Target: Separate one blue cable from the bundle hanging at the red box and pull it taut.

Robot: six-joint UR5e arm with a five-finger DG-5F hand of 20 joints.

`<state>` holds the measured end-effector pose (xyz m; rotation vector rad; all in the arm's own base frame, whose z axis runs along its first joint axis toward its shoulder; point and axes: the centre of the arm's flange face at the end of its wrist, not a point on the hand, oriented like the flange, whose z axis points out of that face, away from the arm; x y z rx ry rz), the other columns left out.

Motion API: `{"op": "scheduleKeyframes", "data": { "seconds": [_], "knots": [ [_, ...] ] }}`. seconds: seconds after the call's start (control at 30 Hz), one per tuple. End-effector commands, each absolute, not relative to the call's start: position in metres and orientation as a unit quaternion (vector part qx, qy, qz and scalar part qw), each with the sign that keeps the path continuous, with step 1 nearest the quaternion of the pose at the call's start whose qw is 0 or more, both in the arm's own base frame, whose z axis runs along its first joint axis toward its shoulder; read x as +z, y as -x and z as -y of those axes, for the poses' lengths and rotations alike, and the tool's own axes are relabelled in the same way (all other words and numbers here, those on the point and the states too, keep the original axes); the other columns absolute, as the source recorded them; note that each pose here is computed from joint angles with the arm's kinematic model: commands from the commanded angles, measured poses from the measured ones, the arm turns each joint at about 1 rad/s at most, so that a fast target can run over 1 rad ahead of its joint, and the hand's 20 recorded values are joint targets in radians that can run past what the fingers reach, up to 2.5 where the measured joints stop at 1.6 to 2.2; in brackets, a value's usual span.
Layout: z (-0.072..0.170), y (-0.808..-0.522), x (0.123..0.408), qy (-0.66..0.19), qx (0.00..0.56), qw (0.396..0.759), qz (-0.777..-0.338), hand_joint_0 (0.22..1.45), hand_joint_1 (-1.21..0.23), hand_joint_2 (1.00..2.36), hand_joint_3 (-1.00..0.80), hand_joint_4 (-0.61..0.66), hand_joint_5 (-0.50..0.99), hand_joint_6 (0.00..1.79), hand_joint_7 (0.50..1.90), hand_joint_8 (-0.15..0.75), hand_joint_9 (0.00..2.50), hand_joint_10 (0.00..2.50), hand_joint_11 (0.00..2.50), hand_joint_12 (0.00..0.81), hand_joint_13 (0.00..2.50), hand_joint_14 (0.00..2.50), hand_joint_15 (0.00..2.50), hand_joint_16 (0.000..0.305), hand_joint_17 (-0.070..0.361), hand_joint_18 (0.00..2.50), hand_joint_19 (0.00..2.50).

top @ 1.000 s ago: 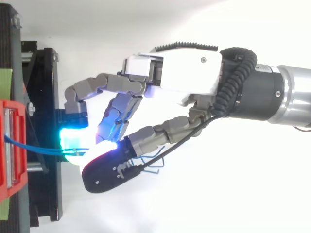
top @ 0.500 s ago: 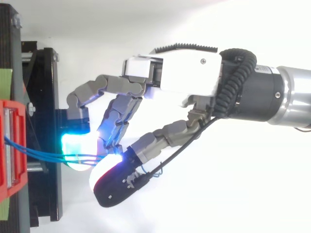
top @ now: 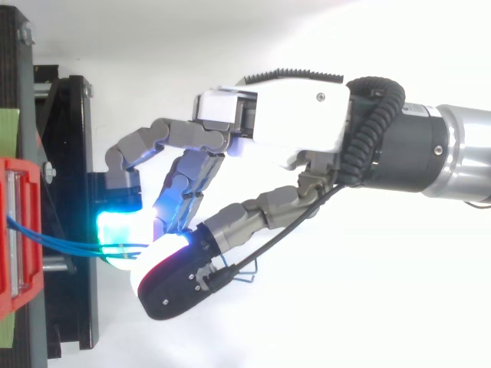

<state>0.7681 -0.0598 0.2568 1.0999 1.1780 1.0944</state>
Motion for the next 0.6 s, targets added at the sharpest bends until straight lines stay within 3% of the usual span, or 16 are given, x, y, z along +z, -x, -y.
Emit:
{"op": "scheduleKeyframes", "data": {
  "seconds": [0.0, 0.2, 0.57],
  "knots": [
    [0.0598, -0.7681, 0.2567, -0.467, 0.465, 0.562, -0.500, 0.66, -0.75, 1.01, -0.33, 0.14, -0.17, 0.74, 1.12, 0.348, 1.05, 0.02, 0.82, 0.432, 1.08, 0.02, 0.67, 0.046, 0.104, 0.94, 0.59],
    [0.0598, -0.7681, 0.2567, -0.467, 0.465, 0.562, -0.500, 0.71, -0.84, 1.02, -0.27, 0.14, -0.18, 0.76, 1.06, 0.346, 1.04, 0.02, 0.83, 0.431, 1.07, 0.02, 0.68, 0.047, 0.105, 0.95, 0.58],
    [0.0598, -0.7681, 0.2567, -0.468, 0.465, 0.561, -0.500, 0.80, -0.93, 1.00, -0.47, 0.15, -0.20, 0.84, 1.07, 0.346, 1.04, 0.02, 0.84, 0.430, 1.09, 0.02, 0.68, 0.046, 0.103, 0.96, 0.56]
  ]
}}
